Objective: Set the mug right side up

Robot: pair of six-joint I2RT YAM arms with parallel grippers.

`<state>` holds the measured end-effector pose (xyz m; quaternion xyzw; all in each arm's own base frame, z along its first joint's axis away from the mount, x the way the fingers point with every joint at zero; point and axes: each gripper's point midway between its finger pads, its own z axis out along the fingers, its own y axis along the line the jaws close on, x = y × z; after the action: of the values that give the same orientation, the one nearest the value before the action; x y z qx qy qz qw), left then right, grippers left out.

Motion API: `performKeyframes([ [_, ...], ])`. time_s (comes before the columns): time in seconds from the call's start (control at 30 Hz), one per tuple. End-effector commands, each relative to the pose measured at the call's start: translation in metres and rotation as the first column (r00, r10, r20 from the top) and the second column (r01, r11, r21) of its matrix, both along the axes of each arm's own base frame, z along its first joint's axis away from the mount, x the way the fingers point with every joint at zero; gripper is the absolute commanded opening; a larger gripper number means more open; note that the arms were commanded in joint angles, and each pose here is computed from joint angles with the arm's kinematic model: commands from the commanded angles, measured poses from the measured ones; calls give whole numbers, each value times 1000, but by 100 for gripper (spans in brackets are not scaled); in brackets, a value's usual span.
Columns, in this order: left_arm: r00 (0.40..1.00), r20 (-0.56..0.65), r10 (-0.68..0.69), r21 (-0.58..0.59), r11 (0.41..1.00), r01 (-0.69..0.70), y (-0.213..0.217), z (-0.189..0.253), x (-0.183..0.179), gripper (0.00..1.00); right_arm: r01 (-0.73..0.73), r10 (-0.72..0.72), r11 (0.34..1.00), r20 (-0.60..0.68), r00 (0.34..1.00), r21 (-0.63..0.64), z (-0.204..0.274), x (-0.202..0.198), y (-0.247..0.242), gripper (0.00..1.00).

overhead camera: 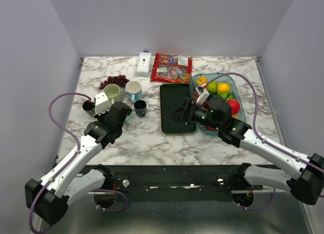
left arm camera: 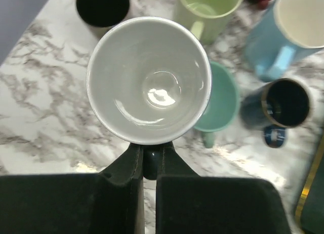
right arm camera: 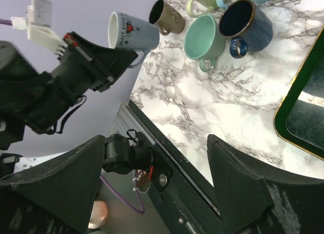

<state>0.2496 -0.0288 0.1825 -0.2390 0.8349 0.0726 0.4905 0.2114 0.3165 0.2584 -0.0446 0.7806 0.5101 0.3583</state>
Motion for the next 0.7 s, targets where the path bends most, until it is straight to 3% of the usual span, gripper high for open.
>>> performKeyframes([
  [0.0, 972, 26, 233, 93, 968, -234, 36, -16, 1, 0, 18, -18, 998, 9, 1000, -56, -10, -5, -14, 88],
  [0.3, 952, -55, 302, 81, 951, -297, 47, -81, 15, 0, 48, -47, 995, 16, 999, -82, -19, -10, -30, 88],
  [0.67, 942, -142, 304, 31, 953, -302, 54, -102, 20, 1, 67, -66, 992, 12, 998, -103, -24, -7, -33, 89],
])
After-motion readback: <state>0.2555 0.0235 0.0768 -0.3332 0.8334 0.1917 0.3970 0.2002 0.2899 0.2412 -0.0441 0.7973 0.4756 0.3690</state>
